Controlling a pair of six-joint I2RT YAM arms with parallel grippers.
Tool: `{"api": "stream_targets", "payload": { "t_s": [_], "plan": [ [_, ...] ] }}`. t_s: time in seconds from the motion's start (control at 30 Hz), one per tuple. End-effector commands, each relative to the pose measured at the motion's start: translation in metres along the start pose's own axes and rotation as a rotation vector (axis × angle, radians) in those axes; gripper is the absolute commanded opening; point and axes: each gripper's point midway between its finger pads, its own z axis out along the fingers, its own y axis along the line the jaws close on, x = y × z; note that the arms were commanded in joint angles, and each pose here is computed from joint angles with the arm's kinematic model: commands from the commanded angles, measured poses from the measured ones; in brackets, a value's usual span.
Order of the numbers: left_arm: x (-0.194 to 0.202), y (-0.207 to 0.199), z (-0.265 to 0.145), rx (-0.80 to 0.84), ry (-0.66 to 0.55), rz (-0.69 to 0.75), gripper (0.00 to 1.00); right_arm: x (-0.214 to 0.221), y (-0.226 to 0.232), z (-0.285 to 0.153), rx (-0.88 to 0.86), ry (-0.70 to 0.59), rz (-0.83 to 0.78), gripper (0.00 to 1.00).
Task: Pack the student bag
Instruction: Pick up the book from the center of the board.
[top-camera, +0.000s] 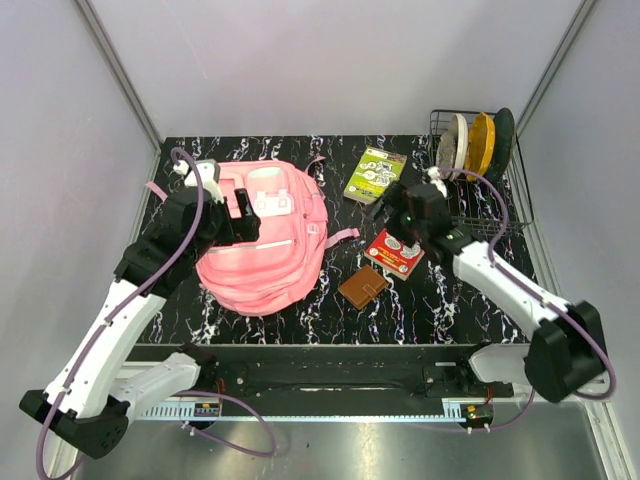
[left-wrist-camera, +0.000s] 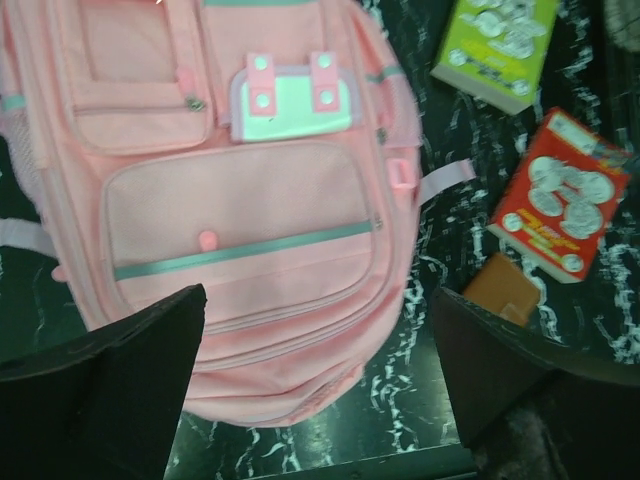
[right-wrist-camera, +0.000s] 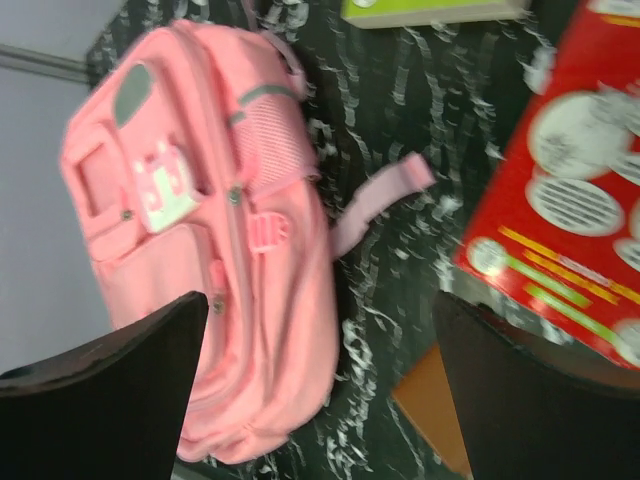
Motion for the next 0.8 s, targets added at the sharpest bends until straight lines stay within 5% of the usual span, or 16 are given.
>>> {"api": "stream_targets", "payload": {
  "t_s": [0.0, 0.33, 0.53, 0.77],
  "plan": [
    [-0.042, -0.053, -0.003, 0.220, -0.094, -0.009, 0.99, 0.006, -0.069, -0.027, 0.194, -0.056, 0.014, 1.00],
    [-0.007, -0.221, 0.075, 0.645, 0.037, 0.179, 0.99, -0.006, -0.158, -0.074, 0.341, -0.130, 0.207, 1.00],
    [0.024, -0.269, 0.132, 0.725, 0.119, 0.195, 0.99, -0.009, -0.181, -0.060, 0.323, -0.017, 0.254, 0.97],
    [0.075, -0.289, 0.191, 0.741, 0.220, 0.170, 0.99, -0.007, -0.182, -0.037, 0.282, 0.029, 0.263, 0.82]
  ]
}}
